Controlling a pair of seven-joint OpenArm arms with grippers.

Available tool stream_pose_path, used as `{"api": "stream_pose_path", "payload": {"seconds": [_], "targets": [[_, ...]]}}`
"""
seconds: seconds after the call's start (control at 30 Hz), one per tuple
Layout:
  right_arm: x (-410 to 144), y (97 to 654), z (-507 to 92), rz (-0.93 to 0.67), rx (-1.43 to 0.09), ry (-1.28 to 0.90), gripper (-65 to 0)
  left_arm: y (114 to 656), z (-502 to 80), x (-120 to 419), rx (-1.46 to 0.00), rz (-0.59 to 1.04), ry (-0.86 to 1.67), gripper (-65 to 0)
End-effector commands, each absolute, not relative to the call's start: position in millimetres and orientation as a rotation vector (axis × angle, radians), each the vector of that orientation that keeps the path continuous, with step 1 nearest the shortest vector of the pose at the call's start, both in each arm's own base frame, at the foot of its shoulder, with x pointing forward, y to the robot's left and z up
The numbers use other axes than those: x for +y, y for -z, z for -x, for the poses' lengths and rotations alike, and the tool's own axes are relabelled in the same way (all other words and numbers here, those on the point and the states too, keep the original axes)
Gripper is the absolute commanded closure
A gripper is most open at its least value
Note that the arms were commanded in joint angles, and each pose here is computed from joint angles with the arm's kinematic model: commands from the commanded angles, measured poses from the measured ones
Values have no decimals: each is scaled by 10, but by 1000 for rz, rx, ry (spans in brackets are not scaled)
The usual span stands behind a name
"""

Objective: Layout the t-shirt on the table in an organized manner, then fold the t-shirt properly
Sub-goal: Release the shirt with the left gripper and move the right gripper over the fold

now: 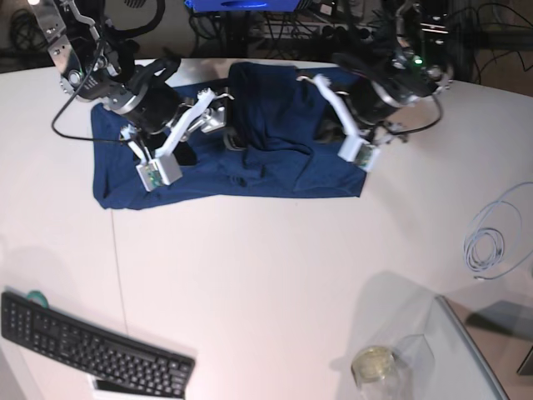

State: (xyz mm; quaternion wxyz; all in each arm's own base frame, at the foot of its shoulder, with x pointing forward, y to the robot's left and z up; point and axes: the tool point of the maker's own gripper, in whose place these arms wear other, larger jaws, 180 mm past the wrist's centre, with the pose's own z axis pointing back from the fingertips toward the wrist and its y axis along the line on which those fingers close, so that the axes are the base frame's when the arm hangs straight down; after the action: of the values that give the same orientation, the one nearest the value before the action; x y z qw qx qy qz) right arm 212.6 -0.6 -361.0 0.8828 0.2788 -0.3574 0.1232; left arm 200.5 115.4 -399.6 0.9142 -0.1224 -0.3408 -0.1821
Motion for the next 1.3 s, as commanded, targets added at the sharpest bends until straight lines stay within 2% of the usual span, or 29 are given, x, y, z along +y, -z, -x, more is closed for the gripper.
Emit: {"api": "stream_pose_path", "payload": {"seconds": [0.0,0.17,0.3,0.4,0.5,0.57,0.73,1.03,1.1,1.27], "targets": [[78,3451,-2231,-592,-792,-327,-515,3922,-2019,1394,-731,210,340,0],[630,3393,-2226,-610,-700,-587,-515,3812,-1761,2518,-706,-9,227,0],[1105,3409,-2278,-629,-680,-689,-515,3695,-1452,3364,-689,-173,38,0],[1368,3609,-2250,-595,-642,-751,-507,3740,-1194,3765,-665,-229,-108,0],[1558,3841,-2230,-515,-621,-801,-417,3852,-900,4056,-629,-252,-242,0],[1629,3931,-2294,-445,-640,-822,-365,3944,-710,4167,-604,-254,-317,0],[1583,4038,-2446,-295,-718,-765,-402,4101,-498,4213,-564,-235,-387,0],[1413,4154,-2449,-258,-698,-737,-396,4103,-529,4199,-567,-232,-380,0],[1316,4174,-2521,-248,-692,-692,-368,4107,-526,4198,-566,-231,-381,0],[1081,4206,-2685,-224,-686,-590,-231,4119,-518,4195,-563,-229,-383,0]]}}
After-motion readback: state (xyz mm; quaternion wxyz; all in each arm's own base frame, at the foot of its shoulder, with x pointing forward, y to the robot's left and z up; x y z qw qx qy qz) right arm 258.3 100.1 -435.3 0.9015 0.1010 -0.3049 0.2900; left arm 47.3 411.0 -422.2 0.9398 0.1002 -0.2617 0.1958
